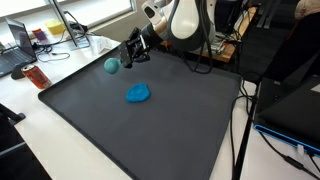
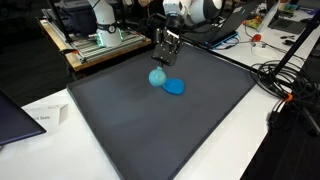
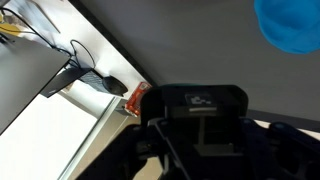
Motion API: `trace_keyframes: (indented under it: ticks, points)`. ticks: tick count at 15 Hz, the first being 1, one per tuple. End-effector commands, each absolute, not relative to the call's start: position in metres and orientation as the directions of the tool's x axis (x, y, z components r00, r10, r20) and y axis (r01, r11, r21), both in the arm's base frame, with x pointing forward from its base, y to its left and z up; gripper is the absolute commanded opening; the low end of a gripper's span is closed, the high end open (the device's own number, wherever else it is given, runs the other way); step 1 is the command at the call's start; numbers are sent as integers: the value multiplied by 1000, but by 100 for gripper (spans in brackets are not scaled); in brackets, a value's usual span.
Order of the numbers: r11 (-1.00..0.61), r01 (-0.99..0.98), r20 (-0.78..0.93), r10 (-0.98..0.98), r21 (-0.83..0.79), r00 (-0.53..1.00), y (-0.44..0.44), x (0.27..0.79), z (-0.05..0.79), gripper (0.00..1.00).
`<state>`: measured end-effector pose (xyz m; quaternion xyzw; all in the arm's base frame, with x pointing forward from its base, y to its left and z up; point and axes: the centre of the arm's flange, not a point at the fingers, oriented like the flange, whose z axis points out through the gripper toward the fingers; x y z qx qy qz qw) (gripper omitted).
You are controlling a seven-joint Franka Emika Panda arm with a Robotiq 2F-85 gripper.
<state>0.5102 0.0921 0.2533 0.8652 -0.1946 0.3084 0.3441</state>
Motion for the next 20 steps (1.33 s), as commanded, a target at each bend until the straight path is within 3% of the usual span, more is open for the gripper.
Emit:
trace_keyframes:
  ticks: [1, 2, 20]
  points:
    - [-687, -550, 668, -125, 475, 734, 92, 510, 253, 47]
    - [-678, -556, 677, -115, 482, 727, 98, 511, 250, 22]
    - [-636, -548, 663, -75, 543, 744, 169, 545, 220, 22]
